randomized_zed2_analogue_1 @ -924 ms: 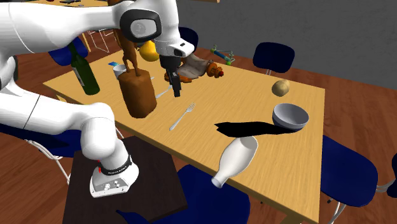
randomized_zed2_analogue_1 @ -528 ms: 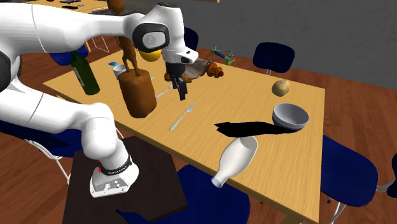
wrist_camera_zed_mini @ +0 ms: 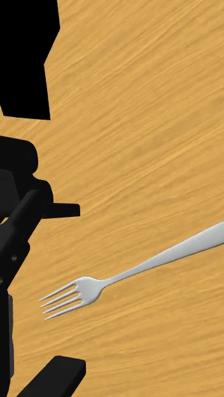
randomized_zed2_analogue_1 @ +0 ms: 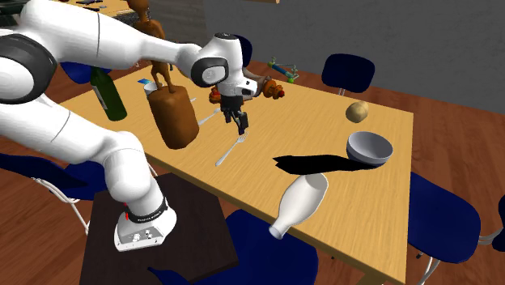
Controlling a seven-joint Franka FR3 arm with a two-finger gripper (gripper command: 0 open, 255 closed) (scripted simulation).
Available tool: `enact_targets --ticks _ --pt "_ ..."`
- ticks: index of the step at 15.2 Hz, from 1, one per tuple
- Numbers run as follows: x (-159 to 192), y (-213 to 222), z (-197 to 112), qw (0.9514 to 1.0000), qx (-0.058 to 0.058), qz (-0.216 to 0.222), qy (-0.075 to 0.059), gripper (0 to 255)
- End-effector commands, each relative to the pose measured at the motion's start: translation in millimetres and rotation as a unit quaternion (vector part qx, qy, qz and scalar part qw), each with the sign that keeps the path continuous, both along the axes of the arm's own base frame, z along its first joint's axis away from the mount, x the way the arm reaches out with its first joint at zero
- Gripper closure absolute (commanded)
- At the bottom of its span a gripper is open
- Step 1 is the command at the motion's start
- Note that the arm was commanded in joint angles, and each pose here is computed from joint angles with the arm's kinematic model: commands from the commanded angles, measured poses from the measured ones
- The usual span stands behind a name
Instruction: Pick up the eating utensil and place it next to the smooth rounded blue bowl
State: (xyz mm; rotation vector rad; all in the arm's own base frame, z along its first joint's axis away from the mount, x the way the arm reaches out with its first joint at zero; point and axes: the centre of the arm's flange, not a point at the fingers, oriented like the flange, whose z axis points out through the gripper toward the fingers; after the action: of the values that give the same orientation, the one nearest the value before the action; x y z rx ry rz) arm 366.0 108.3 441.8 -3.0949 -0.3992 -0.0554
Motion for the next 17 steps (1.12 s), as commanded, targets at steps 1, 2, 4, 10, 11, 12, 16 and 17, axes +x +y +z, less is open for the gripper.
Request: enact_targets --ticks 1,2,4,10,11,12,16,17 --pt "11 15 -23 0.9996 0.001 0.027 -0.001 0" --pt "15 22 -33 0.9992 0.001 0.040 -0.001 0" --pt "22 36 -54 0.9979 0.001 0.065 -0.002 0" --pt "28 50 -92 0.9962 0.002 0.087 -0.002 0" --pt "28 50 -97 0.9962 0.002 0.087 -0.002 0" --pt "28 50 -103 0.9962 0.002 0.087 -0.002 0" --pt "29 50 -111 0.9962 0.002 0.087 -0.002 0" --pt "29 50 -111 0.9962 0.002 0.087 -0.002 0"
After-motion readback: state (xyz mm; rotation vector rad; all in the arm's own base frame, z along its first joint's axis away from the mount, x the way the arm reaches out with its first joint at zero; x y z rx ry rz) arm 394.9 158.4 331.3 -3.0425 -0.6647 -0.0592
